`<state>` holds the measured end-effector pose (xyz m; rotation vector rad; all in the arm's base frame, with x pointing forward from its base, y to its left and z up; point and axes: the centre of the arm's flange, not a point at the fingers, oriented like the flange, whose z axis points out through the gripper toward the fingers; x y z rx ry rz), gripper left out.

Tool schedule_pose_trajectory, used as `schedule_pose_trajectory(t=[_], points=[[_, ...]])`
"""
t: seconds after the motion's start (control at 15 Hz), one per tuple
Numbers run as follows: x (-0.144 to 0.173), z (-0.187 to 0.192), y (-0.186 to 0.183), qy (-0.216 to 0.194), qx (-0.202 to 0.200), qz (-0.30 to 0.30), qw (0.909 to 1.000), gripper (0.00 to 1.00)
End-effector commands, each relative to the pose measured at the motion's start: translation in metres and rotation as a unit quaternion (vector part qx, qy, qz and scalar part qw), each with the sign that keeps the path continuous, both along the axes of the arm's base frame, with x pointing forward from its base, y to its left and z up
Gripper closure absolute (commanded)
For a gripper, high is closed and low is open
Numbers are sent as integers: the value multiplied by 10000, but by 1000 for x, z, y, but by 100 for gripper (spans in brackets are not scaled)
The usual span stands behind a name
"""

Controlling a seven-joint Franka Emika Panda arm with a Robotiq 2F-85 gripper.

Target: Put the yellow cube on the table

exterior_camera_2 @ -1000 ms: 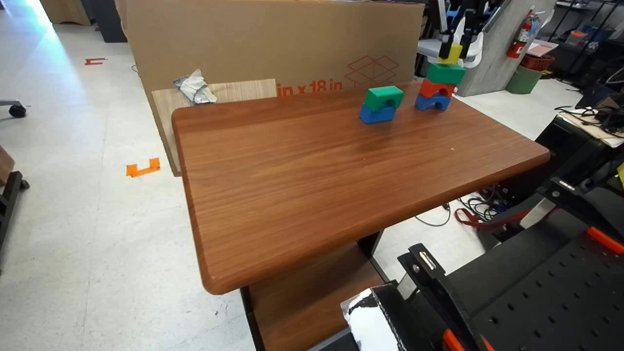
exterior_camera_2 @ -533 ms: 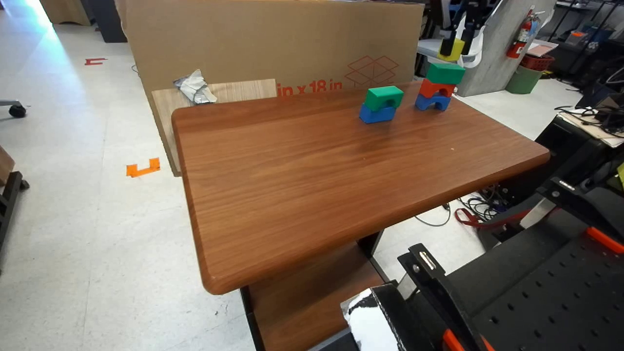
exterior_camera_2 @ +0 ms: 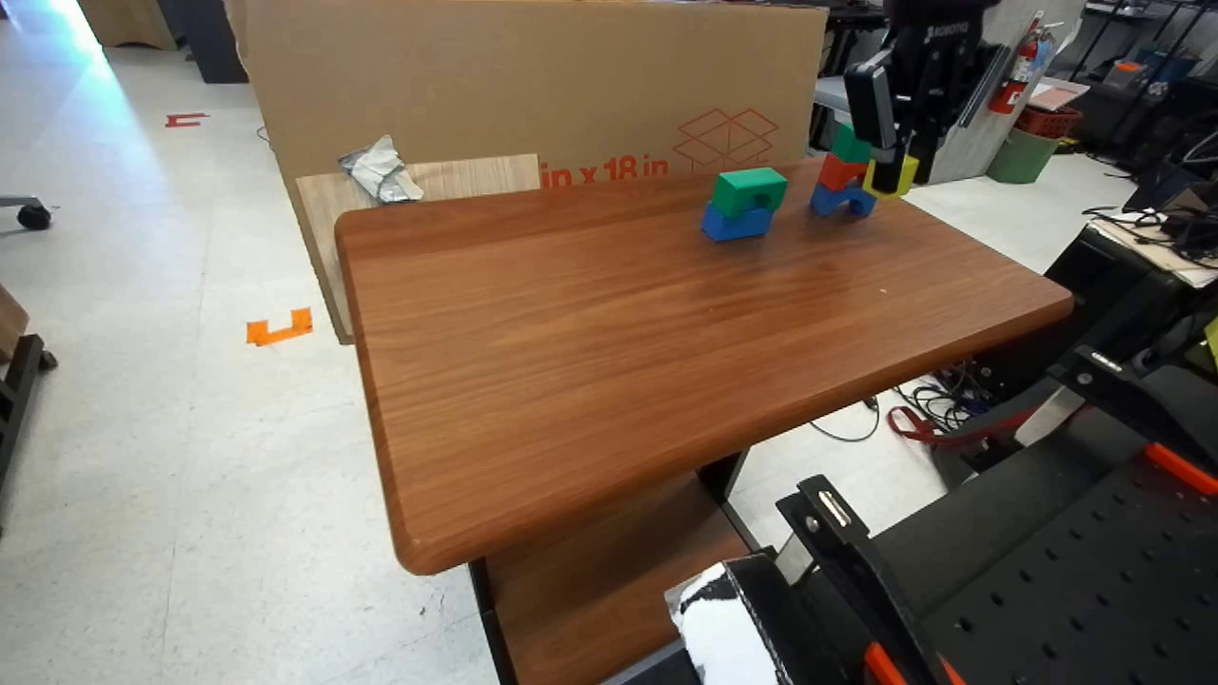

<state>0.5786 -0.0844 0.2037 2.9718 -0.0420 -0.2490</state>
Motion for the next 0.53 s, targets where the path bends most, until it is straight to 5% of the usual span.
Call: schedule_pose_trajectory(t=[0.0, 0.47], points=[[-22, -7, 19, -19, -46, 341, 9994, 92], [-24, -43, 36, 376, -16, 457, 9982, 92]])
